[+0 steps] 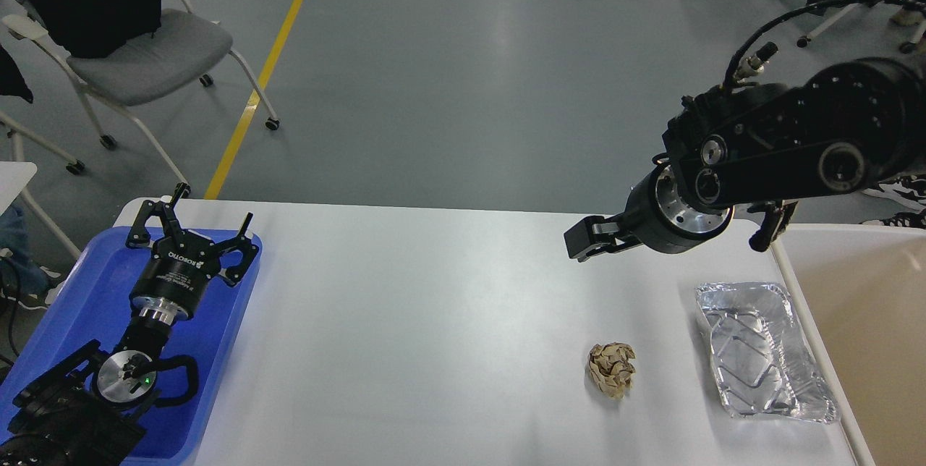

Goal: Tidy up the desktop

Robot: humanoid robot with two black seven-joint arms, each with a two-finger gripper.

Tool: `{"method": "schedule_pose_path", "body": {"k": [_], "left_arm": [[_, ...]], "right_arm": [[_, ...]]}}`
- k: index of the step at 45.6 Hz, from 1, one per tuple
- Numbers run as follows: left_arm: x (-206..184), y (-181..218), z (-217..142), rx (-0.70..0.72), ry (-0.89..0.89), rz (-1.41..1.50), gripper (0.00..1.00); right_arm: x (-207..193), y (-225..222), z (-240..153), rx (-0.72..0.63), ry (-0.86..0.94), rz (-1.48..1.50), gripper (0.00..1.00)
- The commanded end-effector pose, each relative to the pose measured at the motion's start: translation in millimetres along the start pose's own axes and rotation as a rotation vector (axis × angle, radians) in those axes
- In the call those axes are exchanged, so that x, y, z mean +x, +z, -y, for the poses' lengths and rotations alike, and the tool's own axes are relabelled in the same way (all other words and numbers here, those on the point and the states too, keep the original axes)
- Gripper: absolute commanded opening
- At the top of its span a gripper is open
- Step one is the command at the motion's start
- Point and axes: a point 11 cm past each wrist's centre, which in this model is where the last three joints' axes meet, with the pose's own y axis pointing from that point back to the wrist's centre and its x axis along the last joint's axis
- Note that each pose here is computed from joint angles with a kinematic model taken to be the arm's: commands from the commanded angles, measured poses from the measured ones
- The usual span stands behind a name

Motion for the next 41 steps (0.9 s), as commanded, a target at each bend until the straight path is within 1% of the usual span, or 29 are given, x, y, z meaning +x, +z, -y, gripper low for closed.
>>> {"method": "schedule_pose_path", "body": {"k": [1,12,18,25,35,41], "left_arm": [[0.1,-0.1,-0.1,0.000,0.000,0.000,0.99],[0.1,0.2,0.0,-0.001,0.000,0.000,0.99],[0.1,0.2,0.0,-0.001,0.000,0.000,0.99],[0.1,0.2,0.0,-0.001,0.000,0.000,0.99],[0.1,0.2,0.0,-0.001,0.000,0.000,0.99],[0.1,0.2,0.0,-0.001,0.000,0.000,0.99]], "right_arm": [[-19.3,-1.7,4.3,-0.022,-0.099,-0.030,1.00],[-37.8,-10.9,18.1,-0.001,-0.182,0.052,1.00],[-44.3,-10.5,26.9,0.007,-0.199,0.108,1.00],[-39.8,-12.8,32.4,0.013,-0.174,0.171,1.00],[-27.4,-8.0,33.9,0.002,-0.117,0.173,1.00],[-26.7,-2.0,32.9,-0.012,-0.122,0.170,1.00]]}}
